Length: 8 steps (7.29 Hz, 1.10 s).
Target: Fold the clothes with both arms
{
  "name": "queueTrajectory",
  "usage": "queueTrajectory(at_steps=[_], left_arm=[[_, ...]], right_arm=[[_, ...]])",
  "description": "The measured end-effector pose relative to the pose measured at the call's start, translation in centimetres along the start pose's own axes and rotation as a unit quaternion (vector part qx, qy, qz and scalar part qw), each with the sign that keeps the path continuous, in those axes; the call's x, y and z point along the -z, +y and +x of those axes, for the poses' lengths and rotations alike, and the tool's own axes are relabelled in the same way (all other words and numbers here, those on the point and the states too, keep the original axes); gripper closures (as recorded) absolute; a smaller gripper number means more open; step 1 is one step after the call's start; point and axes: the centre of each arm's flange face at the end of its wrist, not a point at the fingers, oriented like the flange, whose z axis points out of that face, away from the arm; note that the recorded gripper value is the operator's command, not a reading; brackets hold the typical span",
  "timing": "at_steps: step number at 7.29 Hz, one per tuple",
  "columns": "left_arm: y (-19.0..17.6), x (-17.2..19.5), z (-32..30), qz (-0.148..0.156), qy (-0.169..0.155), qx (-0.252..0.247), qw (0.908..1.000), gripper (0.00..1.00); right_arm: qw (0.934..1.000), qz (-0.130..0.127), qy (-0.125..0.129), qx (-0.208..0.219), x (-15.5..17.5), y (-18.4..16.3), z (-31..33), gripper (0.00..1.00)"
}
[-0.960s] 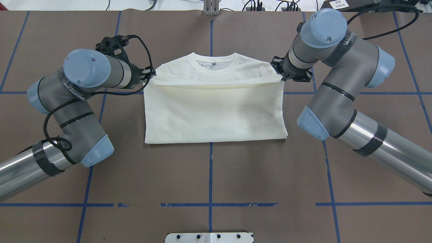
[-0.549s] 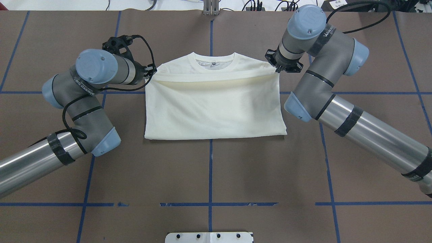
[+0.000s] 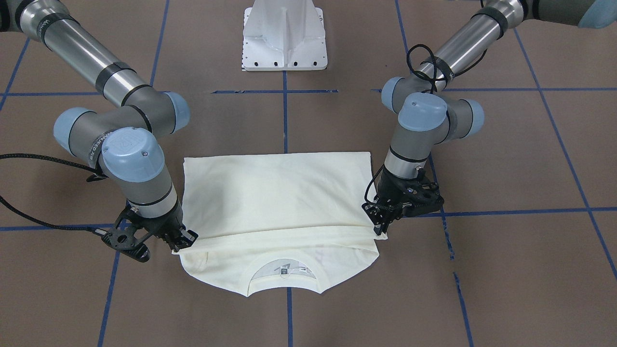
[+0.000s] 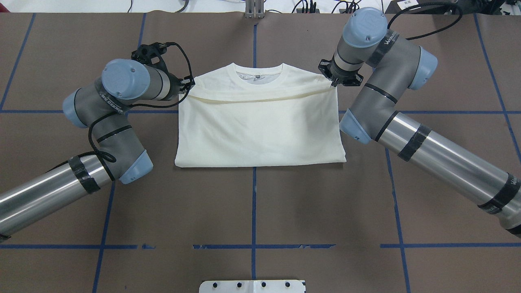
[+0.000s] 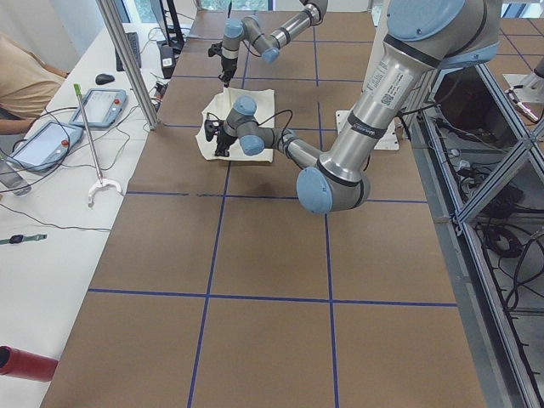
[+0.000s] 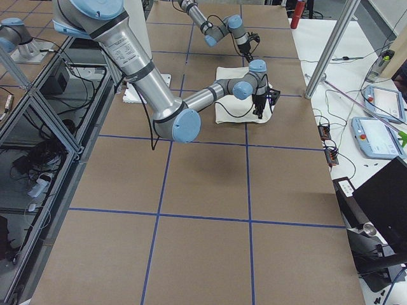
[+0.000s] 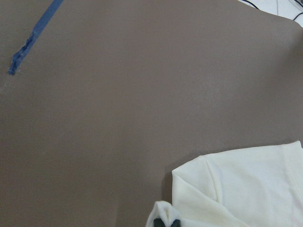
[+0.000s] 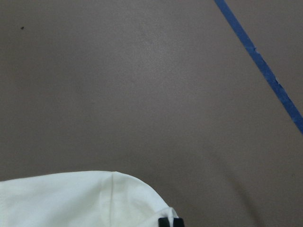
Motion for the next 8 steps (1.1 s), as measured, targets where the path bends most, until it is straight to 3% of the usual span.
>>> queueTrajectory(at_steps=[1, 2, 4, 6, 8], left_arm=[[-0.1, -0.1, 0.1, 0.0, 0.0, 0.0, 1.0, 0.53], [-0.2, -0.1, 0.1, 0.001, 0.001, -0.001, 1.0, 0.53], [-1.0, 0.9, 0.3, 0.006, 0.017, -0.011, 0.9998, 0.53], [-1.5, 2.6, 0.7, 0.012, 0.038, -0.024, 0.9989, 0.53], [-1.4, 4.0, 0.5, 0.014, 0.049, -0.027, 0.9983, 0.53]], right_arm=[[1.0, 0.0, -0.001, 0.001, 0.0, 0.0, -0.1, 0.0], [1.0, 0.001, -0.009, 0.002, 0.1, 0.0, -0.3, 0.0], [0.9988, -0.005, -0.048, 0.005, 2.9, 0.6, 0.2, 0.0], [0.9964, -0.031, -0.079, -0.01, 5.5, 5.7, 5.8, 0.0], [0.9954, -0.042, -0.072, -0.047, 4.6, 13.1, 9.7, 0.0]])
